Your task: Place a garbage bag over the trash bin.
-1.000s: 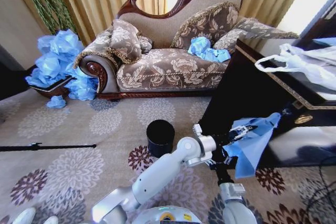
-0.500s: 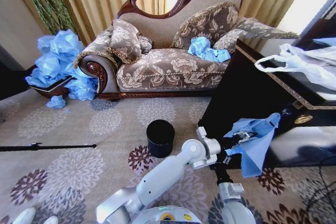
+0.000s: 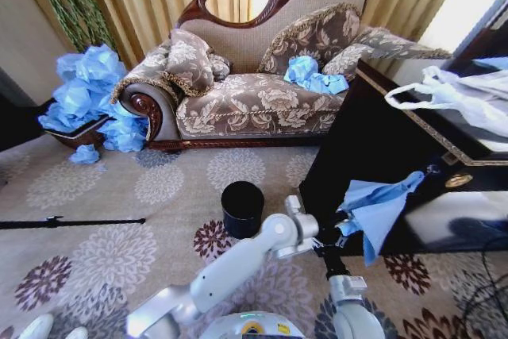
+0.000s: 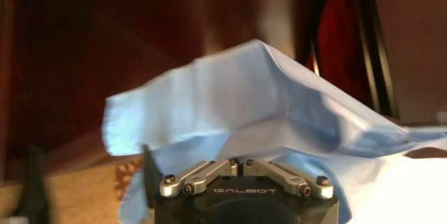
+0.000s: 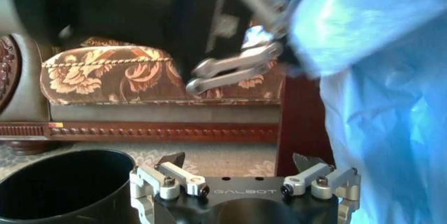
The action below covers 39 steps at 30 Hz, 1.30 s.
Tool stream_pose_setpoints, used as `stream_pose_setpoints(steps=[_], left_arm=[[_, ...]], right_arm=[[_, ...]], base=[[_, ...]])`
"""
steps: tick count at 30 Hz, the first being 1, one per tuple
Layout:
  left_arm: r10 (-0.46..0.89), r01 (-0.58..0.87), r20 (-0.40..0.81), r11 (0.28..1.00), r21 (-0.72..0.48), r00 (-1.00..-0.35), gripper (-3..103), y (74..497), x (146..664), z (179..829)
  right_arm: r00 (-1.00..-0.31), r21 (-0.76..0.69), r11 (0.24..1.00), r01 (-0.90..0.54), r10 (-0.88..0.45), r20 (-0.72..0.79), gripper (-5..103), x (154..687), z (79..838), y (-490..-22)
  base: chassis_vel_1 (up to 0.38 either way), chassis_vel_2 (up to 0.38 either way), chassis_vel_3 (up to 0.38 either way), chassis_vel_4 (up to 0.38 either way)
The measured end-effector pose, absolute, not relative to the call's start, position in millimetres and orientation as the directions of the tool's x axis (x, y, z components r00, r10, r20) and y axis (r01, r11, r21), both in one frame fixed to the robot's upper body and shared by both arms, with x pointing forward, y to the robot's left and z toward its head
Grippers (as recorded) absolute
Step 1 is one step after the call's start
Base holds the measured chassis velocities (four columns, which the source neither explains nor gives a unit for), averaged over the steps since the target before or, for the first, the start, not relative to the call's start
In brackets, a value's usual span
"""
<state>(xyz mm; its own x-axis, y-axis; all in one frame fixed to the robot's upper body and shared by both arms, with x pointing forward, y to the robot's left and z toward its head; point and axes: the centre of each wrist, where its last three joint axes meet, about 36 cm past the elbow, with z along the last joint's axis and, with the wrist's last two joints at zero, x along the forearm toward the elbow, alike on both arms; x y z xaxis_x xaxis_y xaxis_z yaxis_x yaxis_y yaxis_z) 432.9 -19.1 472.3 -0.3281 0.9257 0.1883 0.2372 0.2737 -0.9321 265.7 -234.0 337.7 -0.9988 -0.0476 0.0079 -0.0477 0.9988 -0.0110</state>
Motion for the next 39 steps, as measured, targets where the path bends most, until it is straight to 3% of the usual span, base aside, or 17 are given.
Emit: stream_pose_setpoints(steps=[17,20,39], left_arm=[[0.863,0.321,0.272,0.426,-0.846,-0.426,0,75,448,484],[0.832,0.334,0.298,0.478,-0.812,-0.467,0,114,451,491],[0.702,0.370,0.360,0.660,-0.654,-0.614,0,228,444,495]], right_arm=[[-0.975,0.037,0.976,-0.215,-0.217,0.046,100,239,322,-183],[-0.962,0.058,0.964,-0.260,-0.264,0.064,100,228,316,-168],[-0.944,0.055,0.946,-0.319,-0.323,0.070,100,232,301,-160]], base=[[0.000,0.000,0.000,0.000],[0.000,0.000,0.000,0.000],[0.000,0.000,0.000,0.000]])
